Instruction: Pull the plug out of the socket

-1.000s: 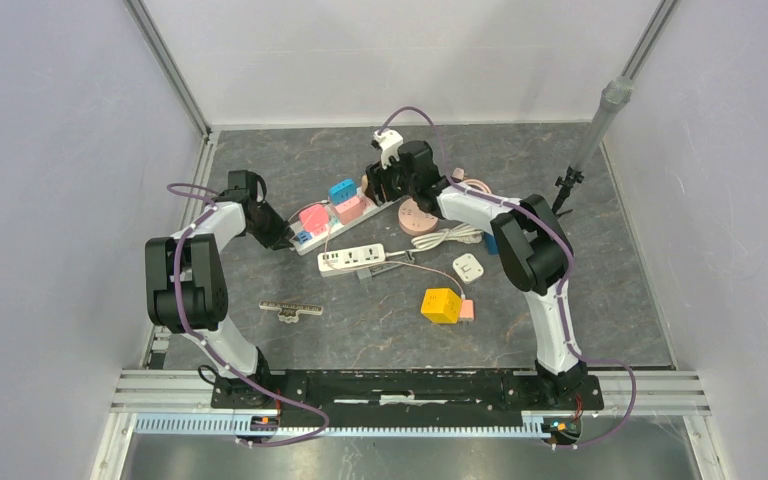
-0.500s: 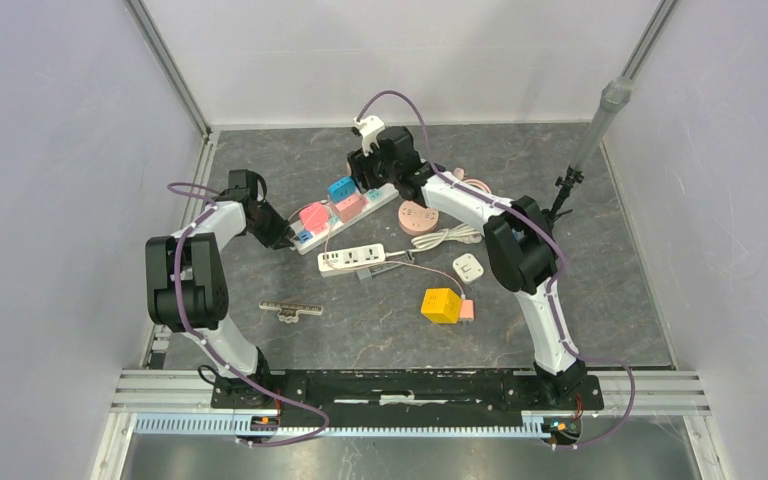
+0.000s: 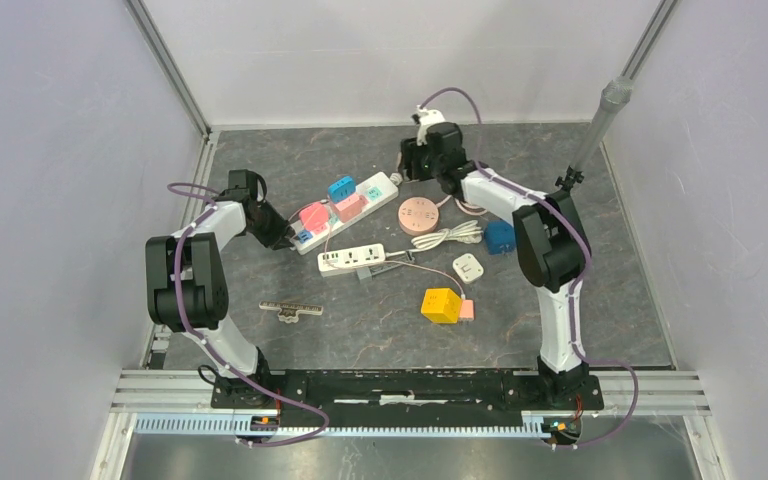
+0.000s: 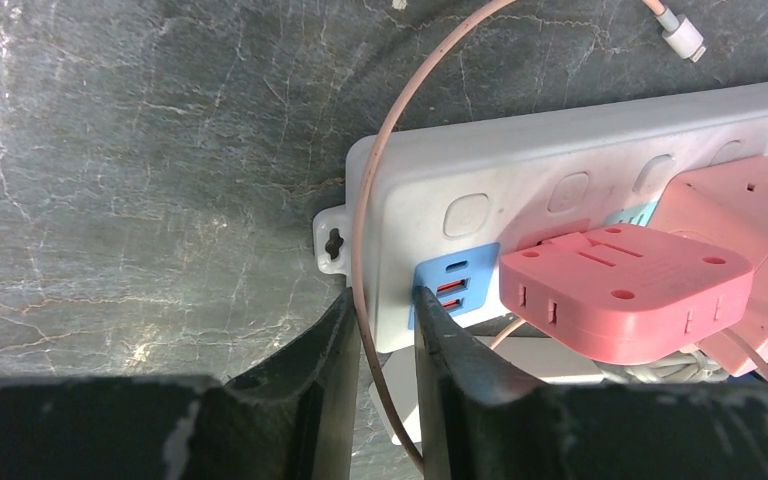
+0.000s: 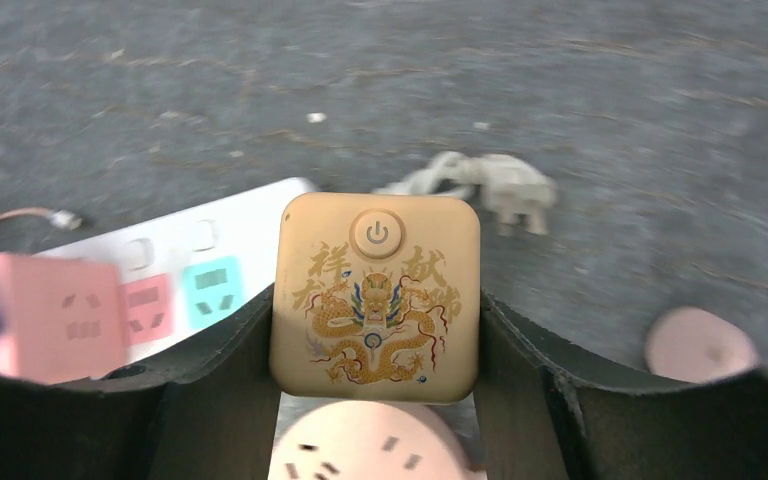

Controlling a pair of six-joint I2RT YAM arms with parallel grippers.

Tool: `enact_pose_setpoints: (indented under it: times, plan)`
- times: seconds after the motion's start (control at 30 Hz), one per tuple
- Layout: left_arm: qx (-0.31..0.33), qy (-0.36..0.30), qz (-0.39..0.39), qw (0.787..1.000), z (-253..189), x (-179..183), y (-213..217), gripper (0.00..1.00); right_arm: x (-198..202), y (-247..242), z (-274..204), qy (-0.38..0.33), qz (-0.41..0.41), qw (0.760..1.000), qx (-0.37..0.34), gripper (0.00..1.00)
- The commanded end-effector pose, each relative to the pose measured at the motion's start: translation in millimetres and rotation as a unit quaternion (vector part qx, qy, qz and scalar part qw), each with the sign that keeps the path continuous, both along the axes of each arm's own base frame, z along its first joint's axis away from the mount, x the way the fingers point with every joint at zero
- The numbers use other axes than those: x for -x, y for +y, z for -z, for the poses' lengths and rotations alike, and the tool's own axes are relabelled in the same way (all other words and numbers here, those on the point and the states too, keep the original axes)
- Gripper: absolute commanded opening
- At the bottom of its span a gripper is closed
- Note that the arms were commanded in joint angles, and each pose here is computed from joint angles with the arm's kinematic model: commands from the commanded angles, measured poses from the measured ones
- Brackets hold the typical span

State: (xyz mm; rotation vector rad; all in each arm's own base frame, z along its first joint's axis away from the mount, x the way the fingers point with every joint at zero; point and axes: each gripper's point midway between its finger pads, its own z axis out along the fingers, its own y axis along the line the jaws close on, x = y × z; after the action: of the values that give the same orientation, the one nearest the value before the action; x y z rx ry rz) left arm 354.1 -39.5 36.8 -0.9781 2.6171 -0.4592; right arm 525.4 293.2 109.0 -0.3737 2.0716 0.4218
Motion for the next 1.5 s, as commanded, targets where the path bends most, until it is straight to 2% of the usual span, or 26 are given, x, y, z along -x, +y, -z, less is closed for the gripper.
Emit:
enact_pose_setpoints:
  times: [0.0,0.2,0.3,0.6,0.83,0.93,1.2,1.33,1.47]
  plan:
    - [-0.032,0.07,0.006,0.997,37,32,7,0.33,-12,-29,-32,-0.026,0.064,0.996,-0.05,0.0]
    - [-0.033,0.067,0.006,0.997,36,31,7,0.42,-10,-46,-9,0.003,0.082,0.995,-0.051,0.07]
    - [-0.034,0.068,0.007,0.997,36,31,7,0.46,-6,-53,-1,0.009,0.093,0.994,-0.06,0.16]
    - [-0.039,0.061,0.008,0.997,32,29,9,0.65,-8,-67,-1,0.008,0.127,0.991,-0.043,0.54]
    - [-0.03,0.041,0.009,0.999,20,22,6,0.67,-12,-74,-26,-0.023,0.135,0.99,-0.036,0.79]
    - [-0.029,0.024,0.009,0.999,9,15,6,0.68,-14,-75,-39,-0.038,0.134,0.99,-0.032,0.86]
    - [-0.041,-0.002,0.002,0.999,-19,4,10,0.7,-7,-59,-77,-0.079,0.085,0.991,-0.069,0.9]
    - [-0.044,-0.017,-0.003,0.999,-29,2,11,0.71,9,-33,-102,-0.119,0.012,0.986,-0.116,0.91]
    - [-0.051,-0.026,-0.01,0.998,-38,0,15,0.72,28,9,-121,-0.154,-0.071,0.978,-0.122,0.94]
